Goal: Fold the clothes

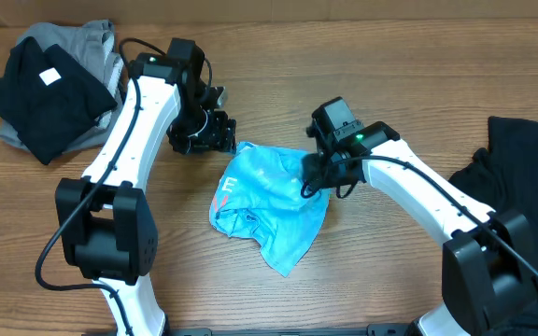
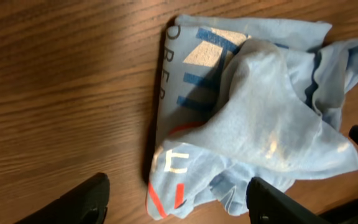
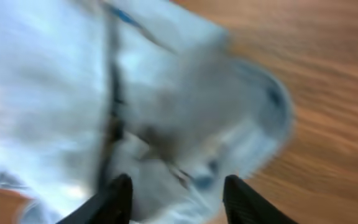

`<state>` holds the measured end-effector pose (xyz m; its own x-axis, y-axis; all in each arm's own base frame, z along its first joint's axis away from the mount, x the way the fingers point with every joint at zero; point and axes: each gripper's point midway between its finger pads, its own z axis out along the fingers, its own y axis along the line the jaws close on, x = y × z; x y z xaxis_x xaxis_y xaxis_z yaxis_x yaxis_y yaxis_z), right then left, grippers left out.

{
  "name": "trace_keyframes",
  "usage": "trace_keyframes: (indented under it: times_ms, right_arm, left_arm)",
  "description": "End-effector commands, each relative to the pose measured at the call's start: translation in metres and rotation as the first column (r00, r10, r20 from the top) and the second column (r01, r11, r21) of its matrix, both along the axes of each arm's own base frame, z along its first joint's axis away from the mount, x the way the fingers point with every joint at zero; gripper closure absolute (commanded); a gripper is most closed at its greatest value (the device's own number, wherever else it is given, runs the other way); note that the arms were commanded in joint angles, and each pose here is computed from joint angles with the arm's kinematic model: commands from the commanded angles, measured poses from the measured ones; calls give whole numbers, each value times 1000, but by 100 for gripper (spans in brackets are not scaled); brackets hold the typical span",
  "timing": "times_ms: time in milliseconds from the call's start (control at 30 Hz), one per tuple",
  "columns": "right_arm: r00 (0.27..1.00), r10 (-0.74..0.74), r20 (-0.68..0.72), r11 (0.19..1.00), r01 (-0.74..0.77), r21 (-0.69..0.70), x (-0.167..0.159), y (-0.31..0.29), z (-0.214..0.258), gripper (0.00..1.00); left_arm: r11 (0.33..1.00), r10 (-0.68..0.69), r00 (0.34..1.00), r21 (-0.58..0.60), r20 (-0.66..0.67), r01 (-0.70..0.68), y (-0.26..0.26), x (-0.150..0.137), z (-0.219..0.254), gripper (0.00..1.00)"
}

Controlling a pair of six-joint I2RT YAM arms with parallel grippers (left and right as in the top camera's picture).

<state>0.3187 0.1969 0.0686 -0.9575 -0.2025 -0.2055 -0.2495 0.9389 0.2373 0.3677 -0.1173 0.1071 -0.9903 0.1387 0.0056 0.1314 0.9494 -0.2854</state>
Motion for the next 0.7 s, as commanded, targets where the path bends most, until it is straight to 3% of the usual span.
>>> trace_keyframes:
  times_ms: [0,100,133,233,333,500,533,600,667]
  right_arm:
    - [992,122,35,970,-127,206,-4,36,34,44]
    - [978,208,17,930,-204,305,-18,52,42,43]
    - [978,209,6,930,-201,308,-20,52,42,48]
    - [977,207,-44,939,-186,290,-29,46,38,80]
    - [976,177,-126,971,-152,182,-44,24,26,96]
    - [972,97,-216,993,-108,-40,-61,-18,12,96]
    - [972,74,-223,993,-92,-72,-62,-24,11,90]
    - [974,43,-224,991,-71,-118,-62,-32,9,54]
    - [979,6,-203,985,-40,-166,-57,-39,8,46]
  left_arm:
    - [1000,-25,1000,-17,-5,25,-2,-10,-1,27]
    - [1000,-25,1000,-15,-18,25,-2,-13,-6,27]
    - [1000,-25,999,-15,-20,25,-2,-14,-8,27]
    - [1000,-25,1000,-15,-17,25,-2,-13,-8,26]
    - [1000,-25,1000,-16,-12,25,-2,-12,-8,26]
    - [1000,-25,1000,-16,-9,25,-2,-11,-8,26]
    - [1000,-25,1000,-17,-6,25,-2,-10,-8,26]
    - [1000,-24,1000,-19,1,24,-3,-9,-8,26]
    - [999,-25,1000,-28,9,25,-5,-7,-7,25]
